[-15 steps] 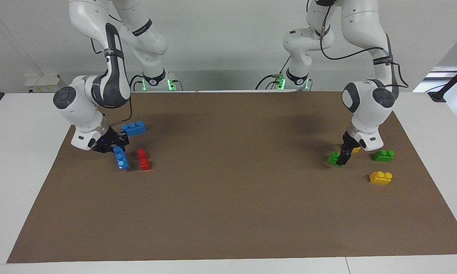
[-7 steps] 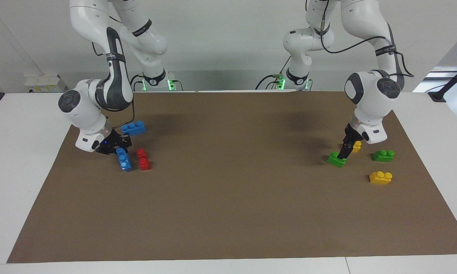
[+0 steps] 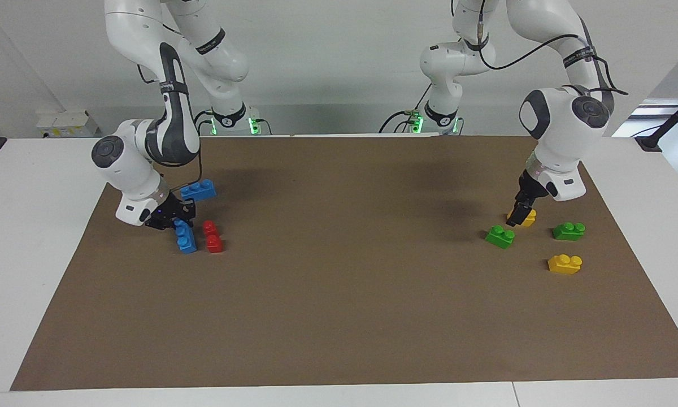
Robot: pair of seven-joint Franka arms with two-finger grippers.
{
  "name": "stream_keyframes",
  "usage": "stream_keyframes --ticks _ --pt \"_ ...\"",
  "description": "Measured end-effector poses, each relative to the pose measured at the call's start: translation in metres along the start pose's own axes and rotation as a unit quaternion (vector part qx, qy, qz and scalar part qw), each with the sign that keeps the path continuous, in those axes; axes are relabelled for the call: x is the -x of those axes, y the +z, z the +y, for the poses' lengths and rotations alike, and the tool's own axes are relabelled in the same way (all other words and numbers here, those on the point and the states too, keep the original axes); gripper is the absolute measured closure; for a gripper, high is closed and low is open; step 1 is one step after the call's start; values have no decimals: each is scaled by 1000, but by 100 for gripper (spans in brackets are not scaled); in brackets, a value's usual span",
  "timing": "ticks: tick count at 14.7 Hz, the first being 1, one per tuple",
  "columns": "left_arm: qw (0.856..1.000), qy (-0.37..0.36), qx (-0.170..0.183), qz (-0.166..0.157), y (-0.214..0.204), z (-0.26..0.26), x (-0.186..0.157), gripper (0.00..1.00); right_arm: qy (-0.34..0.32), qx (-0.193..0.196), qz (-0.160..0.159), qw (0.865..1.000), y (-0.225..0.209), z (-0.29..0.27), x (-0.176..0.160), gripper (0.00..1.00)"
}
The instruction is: Remove green block with left arm and hold with right
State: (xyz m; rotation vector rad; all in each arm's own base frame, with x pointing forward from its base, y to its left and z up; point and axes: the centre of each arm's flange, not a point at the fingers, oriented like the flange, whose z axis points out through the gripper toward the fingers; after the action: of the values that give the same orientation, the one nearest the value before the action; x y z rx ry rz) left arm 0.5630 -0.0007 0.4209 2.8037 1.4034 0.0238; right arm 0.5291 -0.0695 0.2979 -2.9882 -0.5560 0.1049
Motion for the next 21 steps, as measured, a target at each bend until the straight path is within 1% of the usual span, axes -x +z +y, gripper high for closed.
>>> stream_keyframes --ticks 1,2,3,4,5,9,15,21 --pt "1000 0 0 0 -5 1 0 0 0 0 0 1000 1 0 0 45" --pt "1000 1 0 0 -10 1 0 0 0 0 0 1000 0 0 0 33" --pt "1000 1 0 0 -16 1 0 0 0 0 0 1000 0 0 0 23" --pt "1000 1 0 1 -23 1 1 0 0 1 2 1000 -2 0 -1 10" --pt "1000 1 3 3 -30 1 1 0 0 3 5 1000 -6 1 -2 1" --pt "1000 6 14 12 -56 -2 9 0 -1 10 7 1000 -36 3 -10 0" --pt "999 9 29 23 -83 -6 18 0 -4 26 12 1000 -72 -3 -9 0" --pt "999 11 41 33 -100 -8 22 0 -8 37 -1 999 -131 -17 -5 0"
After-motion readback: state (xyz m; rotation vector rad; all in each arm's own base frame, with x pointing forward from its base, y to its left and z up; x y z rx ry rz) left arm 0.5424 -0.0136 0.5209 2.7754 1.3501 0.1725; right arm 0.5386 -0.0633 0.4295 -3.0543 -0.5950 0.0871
